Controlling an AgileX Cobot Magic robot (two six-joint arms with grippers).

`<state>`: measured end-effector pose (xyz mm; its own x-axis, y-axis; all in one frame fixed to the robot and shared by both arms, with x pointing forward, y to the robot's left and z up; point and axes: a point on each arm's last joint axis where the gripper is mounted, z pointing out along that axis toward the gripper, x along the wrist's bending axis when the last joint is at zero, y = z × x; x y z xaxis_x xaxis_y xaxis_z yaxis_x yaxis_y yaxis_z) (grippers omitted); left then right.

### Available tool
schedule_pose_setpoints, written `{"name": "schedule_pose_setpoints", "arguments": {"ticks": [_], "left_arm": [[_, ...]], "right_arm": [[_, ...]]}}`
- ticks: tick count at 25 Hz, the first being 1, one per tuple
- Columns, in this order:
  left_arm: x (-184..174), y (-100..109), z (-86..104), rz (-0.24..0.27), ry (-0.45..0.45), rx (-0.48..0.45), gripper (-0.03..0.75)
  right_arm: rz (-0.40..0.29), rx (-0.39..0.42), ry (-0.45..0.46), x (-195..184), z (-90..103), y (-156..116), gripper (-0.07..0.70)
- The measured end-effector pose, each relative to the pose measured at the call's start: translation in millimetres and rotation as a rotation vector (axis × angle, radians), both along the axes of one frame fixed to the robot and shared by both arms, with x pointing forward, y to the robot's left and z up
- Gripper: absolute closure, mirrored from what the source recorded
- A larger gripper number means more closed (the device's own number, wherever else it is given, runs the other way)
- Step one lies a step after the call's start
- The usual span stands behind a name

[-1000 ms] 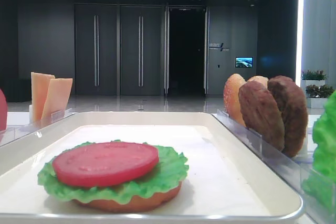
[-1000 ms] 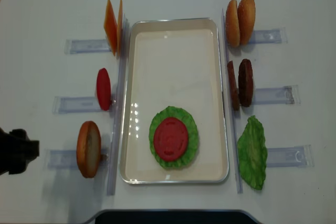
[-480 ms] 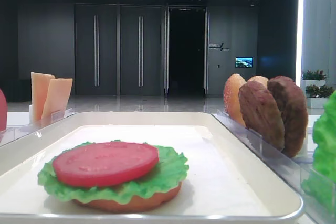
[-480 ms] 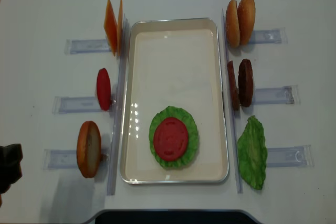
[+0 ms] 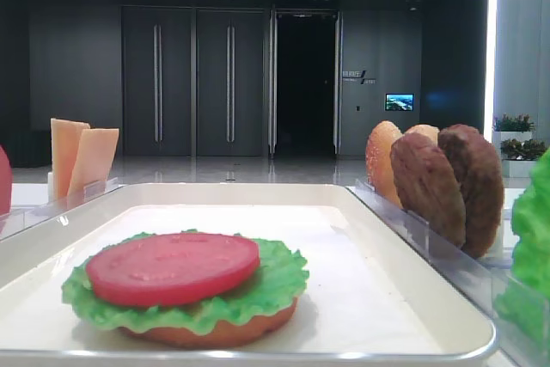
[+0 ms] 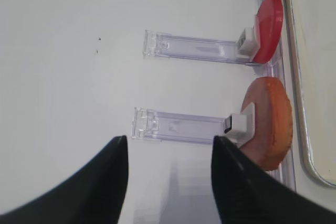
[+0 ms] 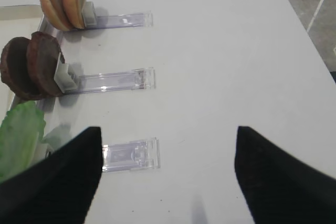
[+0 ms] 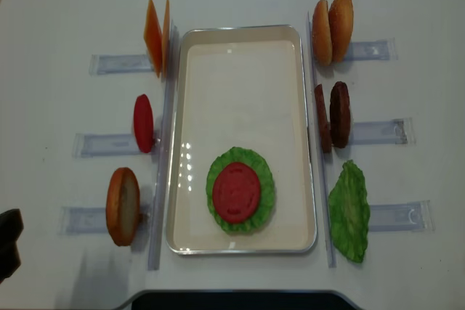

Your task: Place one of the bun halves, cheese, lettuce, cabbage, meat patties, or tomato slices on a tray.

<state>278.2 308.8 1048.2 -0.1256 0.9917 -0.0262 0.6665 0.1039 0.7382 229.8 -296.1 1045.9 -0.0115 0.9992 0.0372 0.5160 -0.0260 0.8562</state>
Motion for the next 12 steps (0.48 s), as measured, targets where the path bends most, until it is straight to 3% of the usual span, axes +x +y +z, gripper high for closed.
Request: {"name": "schedule_pose_setpoints", "arguments": {"ticks": [12], "left_arm": [[-23.5,-0.9,1.9,-0.022,-0.118,0.001,0.325]], "right_arm": [[0.0,0.0,0.0,0.0,0.0,0.0,0.104]]}}
